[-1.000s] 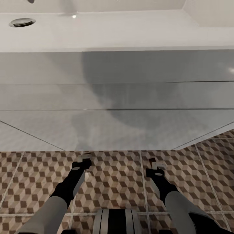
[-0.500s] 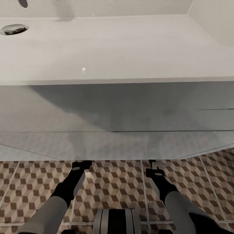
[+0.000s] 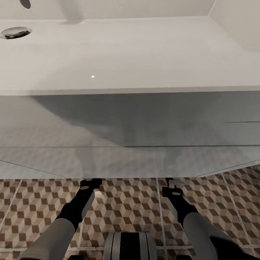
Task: Take the four mousetraps from the cabinet in the bathroom and place them on the bathroom floor. Make sure all four end up on the same floor surface, and ensure that at least two of them are either under or directly next to the same bathroom sink.
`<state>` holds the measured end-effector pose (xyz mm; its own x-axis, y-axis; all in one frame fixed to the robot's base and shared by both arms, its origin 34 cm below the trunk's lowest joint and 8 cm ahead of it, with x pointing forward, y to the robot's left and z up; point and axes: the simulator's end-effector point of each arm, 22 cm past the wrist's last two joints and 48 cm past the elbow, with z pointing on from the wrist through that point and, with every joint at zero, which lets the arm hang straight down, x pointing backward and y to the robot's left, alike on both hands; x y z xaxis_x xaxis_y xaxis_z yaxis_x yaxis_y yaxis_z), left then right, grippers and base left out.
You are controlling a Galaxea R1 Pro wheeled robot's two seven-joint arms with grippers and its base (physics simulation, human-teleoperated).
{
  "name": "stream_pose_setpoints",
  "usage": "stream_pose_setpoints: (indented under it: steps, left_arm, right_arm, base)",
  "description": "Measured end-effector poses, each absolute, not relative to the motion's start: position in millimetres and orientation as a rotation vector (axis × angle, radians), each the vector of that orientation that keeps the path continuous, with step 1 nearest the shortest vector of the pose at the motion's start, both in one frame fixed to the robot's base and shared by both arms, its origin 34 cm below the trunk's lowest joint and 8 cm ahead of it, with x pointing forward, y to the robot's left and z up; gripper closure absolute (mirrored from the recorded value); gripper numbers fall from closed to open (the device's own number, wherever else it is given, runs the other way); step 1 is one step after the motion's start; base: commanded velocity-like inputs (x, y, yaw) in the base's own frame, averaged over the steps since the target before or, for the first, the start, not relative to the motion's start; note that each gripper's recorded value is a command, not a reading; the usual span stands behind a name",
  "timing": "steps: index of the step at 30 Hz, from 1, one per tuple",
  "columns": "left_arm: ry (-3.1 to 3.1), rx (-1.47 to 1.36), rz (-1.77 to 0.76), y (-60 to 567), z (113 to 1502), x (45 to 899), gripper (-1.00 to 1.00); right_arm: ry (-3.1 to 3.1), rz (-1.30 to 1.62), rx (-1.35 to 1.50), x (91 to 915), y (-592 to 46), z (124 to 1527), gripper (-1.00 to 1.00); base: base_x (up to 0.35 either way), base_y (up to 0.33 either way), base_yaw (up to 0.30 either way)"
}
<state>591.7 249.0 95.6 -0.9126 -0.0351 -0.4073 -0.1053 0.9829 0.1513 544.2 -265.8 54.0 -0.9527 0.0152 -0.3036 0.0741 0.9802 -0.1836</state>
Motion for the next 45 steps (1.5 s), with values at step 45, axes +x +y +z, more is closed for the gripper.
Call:
stream_pose_setpoints:
  steps: [45]
  left_arm:
    - [2.794, -0.062, 0.217, 239, 77, 561, 1.00]
  right_arm:
    - [2.719, -0.254, 0.071, 591, -261, 67, 1.00]
  base:
    - [0.000, 0.000, 0.000]
